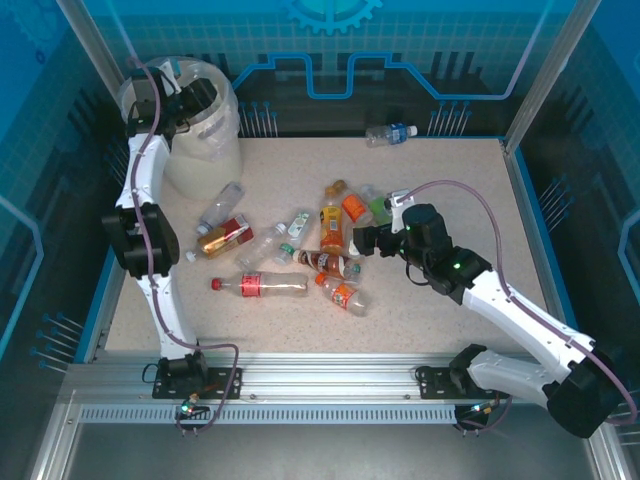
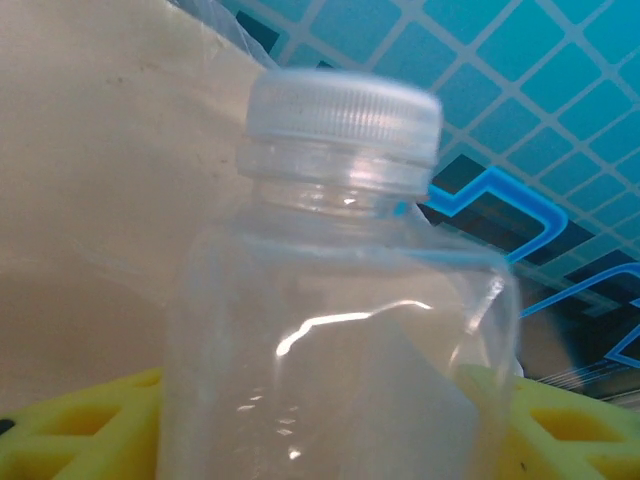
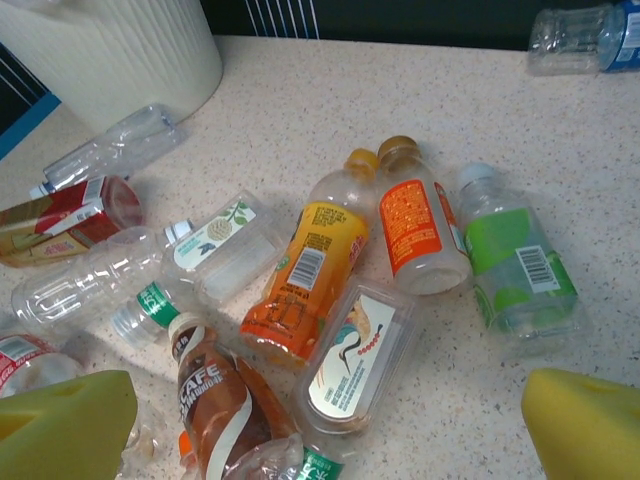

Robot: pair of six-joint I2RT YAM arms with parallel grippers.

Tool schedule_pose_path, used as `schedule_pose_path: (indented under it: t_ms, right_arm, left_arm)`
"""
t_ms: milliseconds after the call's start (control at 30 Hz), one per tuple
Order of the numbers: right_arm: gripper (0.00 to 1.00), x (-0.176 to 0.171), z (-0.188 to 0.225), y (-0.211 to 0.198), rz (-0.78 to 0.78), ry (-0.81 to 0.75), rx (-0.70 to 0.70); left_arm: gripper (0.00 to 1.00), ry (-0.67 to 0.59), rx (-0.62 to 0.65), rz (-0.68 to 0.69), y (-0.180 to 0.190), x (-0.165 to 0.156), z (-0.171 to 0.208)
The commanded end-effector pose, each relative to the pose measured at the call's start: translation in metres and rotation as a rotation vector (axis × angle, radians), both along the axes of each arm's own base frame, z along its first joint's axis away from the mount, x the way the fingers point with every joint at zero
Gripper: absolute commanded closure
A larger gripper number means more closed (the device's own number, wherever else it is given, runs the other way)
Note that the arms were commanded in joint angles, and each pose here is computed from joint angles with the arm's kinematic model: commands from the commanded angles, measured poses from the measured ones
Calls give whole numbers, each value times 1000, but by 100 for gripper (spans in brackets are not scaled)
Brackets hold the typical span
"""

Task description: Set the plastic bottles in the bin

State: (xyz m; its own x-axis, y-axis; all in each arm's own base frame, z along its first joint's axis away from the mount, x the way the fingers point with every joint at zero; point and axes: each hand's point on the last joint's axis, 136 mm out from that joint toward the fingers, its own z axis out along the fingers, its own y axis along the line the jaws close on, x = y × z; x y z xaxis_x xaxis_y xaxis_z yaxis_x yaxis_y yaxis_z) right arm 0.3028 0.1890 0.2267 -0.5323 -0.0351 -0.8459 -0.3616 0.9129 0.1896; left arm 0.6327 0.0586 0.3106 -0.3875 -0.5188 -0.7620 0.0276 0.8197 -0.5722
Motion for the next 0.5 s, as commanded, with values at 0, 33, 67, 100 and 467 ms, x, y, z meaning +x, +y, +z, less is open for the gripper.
schedule_pose_path:
  t_ms: [0, 33, 67, 100, 467]
  right_arm:
    - [0, 3, 8, -2, -1, -9, -2]
    - [0, 3, 8, -3, -8, -7, -2]
    - [0, 4, 7, -4, -17, -4, -3]
    - [0, 4, 7, -6, -29, -3, -5]
    - [0, 0, -28, -38, -241, 100, 29]
  left_arm:
    - [27, 15, -25, -22, -4, -2, -5]
    - [26, 18, -18, -12, -2, -3, -5]
    - [25, 22, -10, 3, 0, -3, -5]
    - [25, 22, -2, 15, 2, -4, -3]
    - [16, -27, 24, 111, 12, -33, 48]
